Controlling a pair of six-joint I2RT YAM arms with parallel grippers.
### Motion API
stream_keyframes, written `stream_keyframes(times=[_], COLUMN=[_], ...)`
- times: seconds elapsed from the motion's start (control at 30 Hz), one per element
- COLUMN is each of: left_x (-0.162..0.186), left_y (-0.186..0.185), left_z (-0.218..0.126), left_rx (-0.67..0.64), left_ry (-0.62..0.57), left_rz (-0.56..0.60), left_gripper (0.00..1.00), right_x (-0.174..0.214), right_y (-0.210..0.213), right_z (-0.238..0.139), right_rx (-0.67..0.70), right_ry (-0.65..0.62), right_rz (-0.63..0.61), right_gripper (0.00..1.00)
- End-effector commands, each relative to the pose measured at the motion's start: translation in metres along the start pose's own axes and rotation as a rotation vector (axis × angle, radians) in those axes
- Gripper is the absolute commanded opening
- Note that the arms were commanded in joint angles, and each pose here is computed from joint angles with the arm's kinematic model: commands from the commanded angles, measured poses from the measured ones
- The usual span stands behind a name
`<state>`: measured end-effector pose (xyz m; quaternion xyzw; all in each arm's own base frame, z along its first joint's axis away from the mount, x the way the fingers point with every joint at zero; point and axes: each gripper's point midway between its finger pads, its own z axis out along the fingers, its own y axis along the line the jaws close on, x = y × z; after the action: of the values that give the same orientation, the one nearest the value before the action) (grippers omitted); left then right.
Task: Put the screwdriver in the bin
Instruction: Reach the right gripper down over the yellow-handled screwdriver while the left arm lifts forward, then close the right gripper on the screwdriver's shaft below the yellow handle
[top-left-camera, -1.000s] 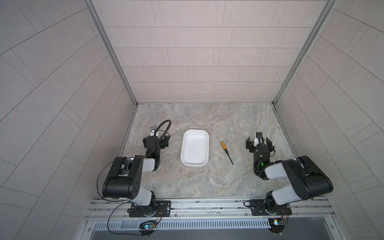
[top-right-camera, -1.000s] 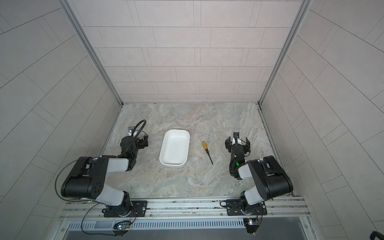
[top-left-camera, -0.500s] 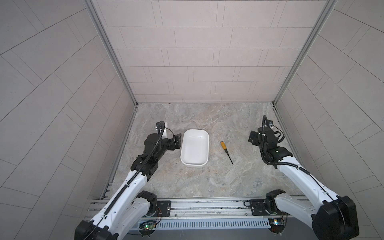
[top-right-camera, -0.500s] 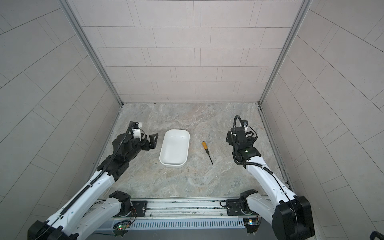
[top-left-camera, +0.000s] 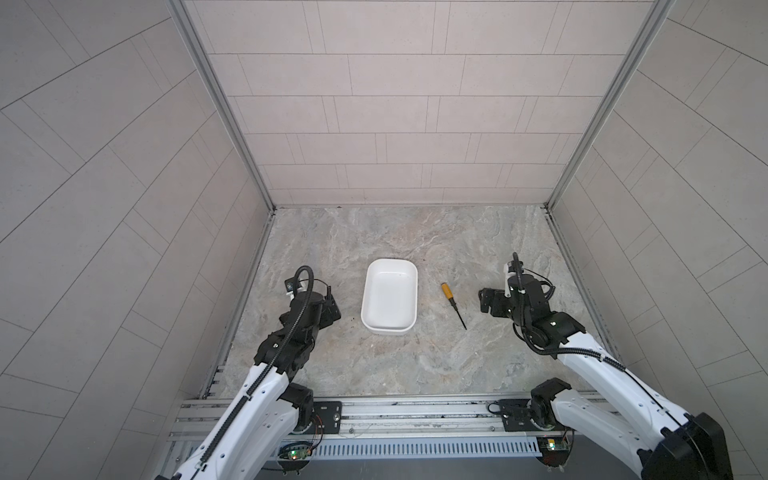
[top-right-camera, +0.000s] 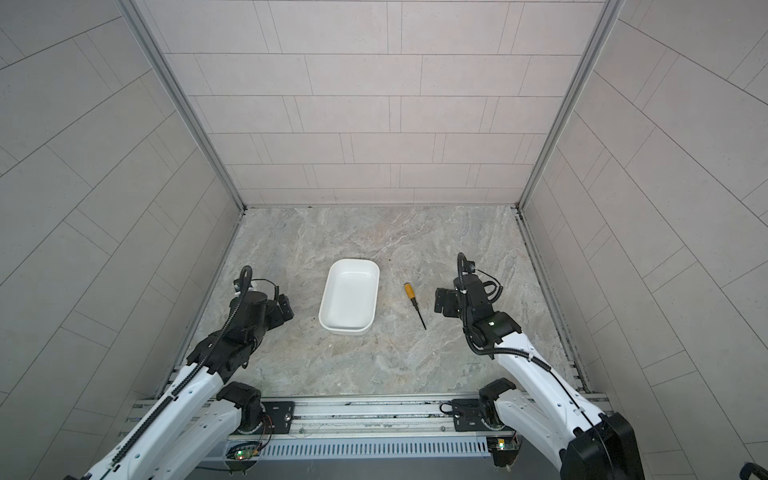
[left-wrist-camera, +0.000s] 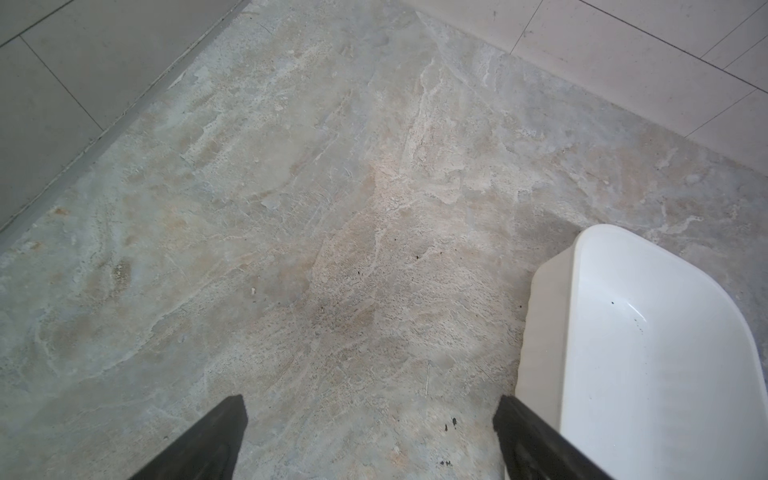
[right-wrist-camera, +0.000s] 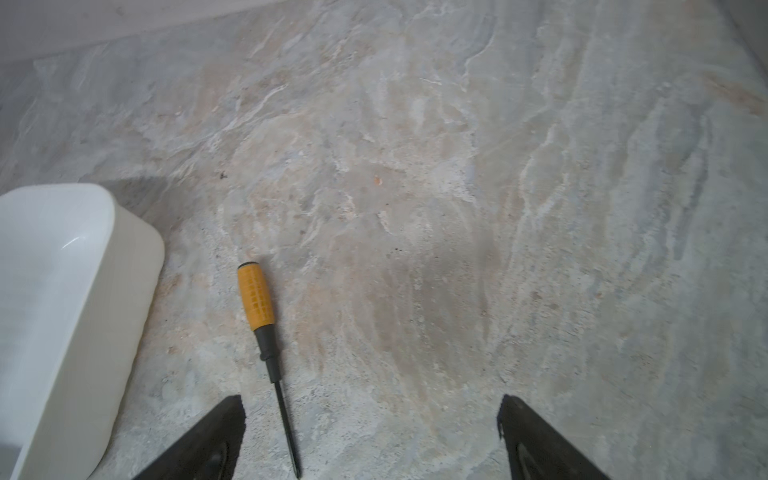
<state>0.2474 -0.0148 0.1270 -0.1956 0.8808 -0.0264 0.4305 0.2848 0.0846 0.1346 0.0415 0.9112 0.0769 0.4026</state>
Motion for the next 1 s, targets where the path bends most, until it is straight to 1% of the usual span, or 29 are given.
stream_keyframes(times=[0.0, 0.1, 0.17, 0.3, 0.4, 0.43, 0.47, 0.53, 0.57, 0.7, 0.83, 0.97], left_x=[0.010, 0.014, 0.017, 0.019, 0.019, 0.018, 0.018, 0.018, 0.018, 0.019, 0.019, 0.019], left_y=[0.009, 0.009, 0.011, 0.008, 0.007, 0.007, 0.006, 0.006, 0.006, 0.007, 0.005, 0.005], left_z=[0.002, 0.005, 0.007, 0.011, 0.013, 0.013, 0.013, 0.013, 0.014, 0.013, 0.013, 0.014], left_rx=[-0.031, -0.035, -0.054, -0.055, -0.060, -0.059, -0.057, -0.057, -0.057, -0.053, -0.042, -0.045], left_ry=[0.019, 0.035, 0.050, 0.079, 0.090, 0.087, 0.085, 0.084, 0.086, 0.081, 0.076, 0.077], left_rz=[-0.016, -0.023, -0.028, -0.015, -0.010, -0.011, -0.012, -0.013, -0.012, -0.014, -0.018, -0.017], left_gripper=[1.00, 1.00, 1.00, 1.00, 1.00, 1.00, 1.00, 1.00, 1.00, 1.00, 1.00, 1.00], right_x=[-0.011, -0.002, 0.005, 0.021, 0.035, 0.041, 0.044, 0.049, 0.050, 0.050, 0.050, 0.051], right_y=[0.035, 0.055, 0.063, 0.067, 0.074, 0.075, 0.076, 0.077, 0.077, 0.073, 0.069, 0.068], right_z=[0.007, 0.033, 0.050, 0.072, 0.086, 0.089, 0.092, 0.096, 0.097, 0.101, 0.108, 0.115], right_rx=[-0.059, -0.104, -0.109, -0.059, -0.068, -0.071, -0.073, -0.071, -0.073, -0.053, -0.021, -0.002], right_ry=[-0.004, 0.076, 0.146, 0.329, 0.425, 0.456, 0.478, 0.501, 0.502, 0.491, 0.503, 0.514], right_rz=[-0.047, -0.067, -0.101, -0.151, -0.164, -0.166, -0.170, -0.173, -0.173, -0.184, -0.208, -0.215], right_gripper=[0.95, 0.95, 0.94, 0.85, 0.82, 0.79, 0.74, 0.62, 0.57, 0.53, 0.40, 0.33])
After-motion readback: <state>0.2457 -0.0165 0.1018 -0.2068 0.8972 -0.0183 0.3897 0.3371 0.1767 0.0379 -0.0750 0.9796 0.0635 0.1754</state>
